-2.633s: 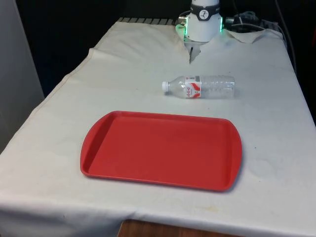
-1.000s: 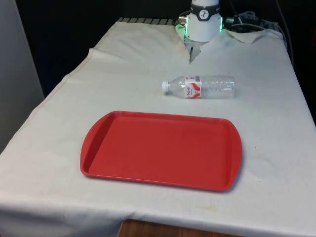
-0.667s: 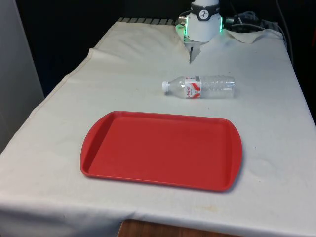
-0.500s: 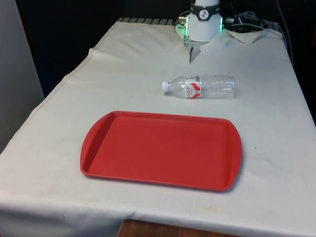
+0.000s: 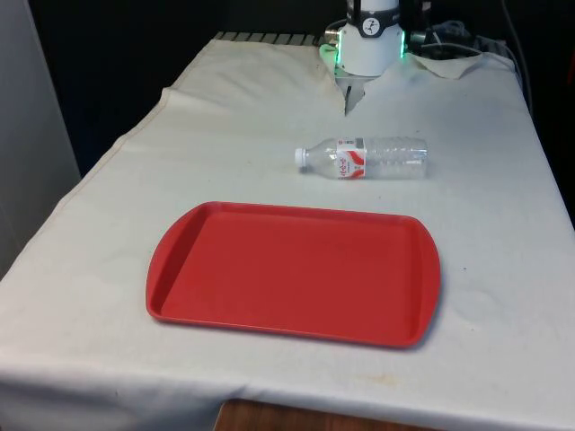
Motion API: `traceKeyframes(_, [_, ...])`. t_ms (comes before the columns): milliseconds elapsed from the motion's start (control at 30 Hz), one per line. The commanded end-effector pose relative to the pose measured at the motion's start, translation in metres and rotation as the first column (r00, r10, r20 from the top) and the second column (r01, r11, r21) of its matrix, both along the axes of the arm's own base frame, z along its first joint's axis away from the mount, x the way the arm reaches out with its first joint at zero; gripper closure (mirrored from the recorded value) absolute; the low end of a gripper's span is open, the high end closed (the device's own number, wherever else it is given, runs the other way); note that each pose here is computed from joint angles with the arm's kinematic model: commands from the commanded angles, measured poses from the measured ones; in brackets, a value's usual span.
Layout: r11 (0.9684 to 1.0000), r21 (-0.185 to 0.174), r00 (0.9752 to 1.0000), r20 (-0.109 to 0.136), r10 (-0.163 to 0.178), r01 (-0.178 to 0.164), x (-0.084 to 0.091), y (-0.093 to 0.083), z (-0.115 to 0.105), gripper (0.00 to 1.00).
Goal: Place the bottle upright on the tray.
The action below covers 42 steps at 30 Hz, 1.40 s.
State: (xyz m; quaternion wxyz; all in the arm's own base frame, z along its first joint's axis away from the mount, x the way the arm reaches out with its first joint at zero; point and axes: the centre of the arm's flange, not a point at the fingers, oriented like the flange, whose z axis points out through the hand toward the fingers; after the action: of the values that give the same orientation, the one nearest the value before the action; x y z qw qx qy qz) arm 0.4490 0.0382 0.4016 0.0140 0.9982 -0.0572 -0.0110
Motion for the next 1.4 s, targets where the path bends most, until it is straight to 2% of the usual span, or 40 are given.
traceKeyframes(0, [0.9999, -0.004, 0.9998, 0.009, -0.017, 0.017, 0.001, 0.000, -0.003, 0.00])
traceKeyframes(133, [0.9987, -0.002, 0.9987, 0.009, -0.051, 0.051, 0.001, 0.000, -0.011, 0.00])
traceKeyframes(167, [0.9992, -0.002, 0.9992, -0.001, -0.040, 0.040, 0.001, 0.000, -0.010, 0.00])
traceKeyframes(200, [0.9983, -0.002, 0.9983, 0.009, -0.058, 0.058, 0.001, 0.001, -0.013, 0.00])
traceKeyframes(267, [0.9970, -0.001, 0.9970, 0.010, -0.077, 0.077, 0.001, 0.001, -0.018, 0.00])
traceKeyframes(433, [0.9941, -0.001, 0.9941, 0.010, -0.108, 0.108, 0.001, 0.002, -0.025, 0.00])
traceKeyframes(467, [0.9951, -0.003, 0.9951, 0.000, -0.099, 0.099, 0.002, 0.002, -0.024, 0.00])
traceKeyframes(500, [0.9936, -0.002, 0.9936, 0.009, -0.113, 0.113, 0.002, 0.002, -0.026, 0.00])
traceKeyframes(733, [0.9854, -0.002, 0.9854, 0.010, -0.170, 0.170, 0.002, 0.003, -0.037, 0.00])
traceKeyframes(767, [0.9876, -0.004, 0.9876, 0.003, -0.157, 0.157, 0.001, 0.003, -0.036, 0.00])
traceKeyframes(800, [0.9830, -0.003, 0.9830, 0.007, -0.184, 0.184, 0.002, 0.003, -0.039, 0.00])
traceKeyframes(1067, [0.9728, -0.004, 0.9728, -0.004, -0.232, 0.232, 0.002, 0.002, -0.045, 0.00])
traceKeyframes(1100, [0.9751, -0.010, 0.9751, -0.011, -0.222, 0.221, 0.001, 0.003, -0.044, 0.00])
traceKeyframes(1133, [0.9698, -0.006, 0.9698, -0.008, -0.244, 0.244, 0.002, 0.002, -0.048, 0.00])
traceKeyframes(1300, [0.9621, -0.006, 0.9619, -0.016, -0.273, 0.273, 0.002, 0.002, -0.052, 0.00])
traceKeyframes(1333, [0.9589, -0.007, 0.9587, -0.021, -0.284, 0.284, 0.002, 0.002, -0.054, 0.00])
traceKeyframes(1367, [0.9574, -0.007, 0.9571, -0.023, -0.289, 0.289, 0.002, 0.002, -0.055, 0.00])
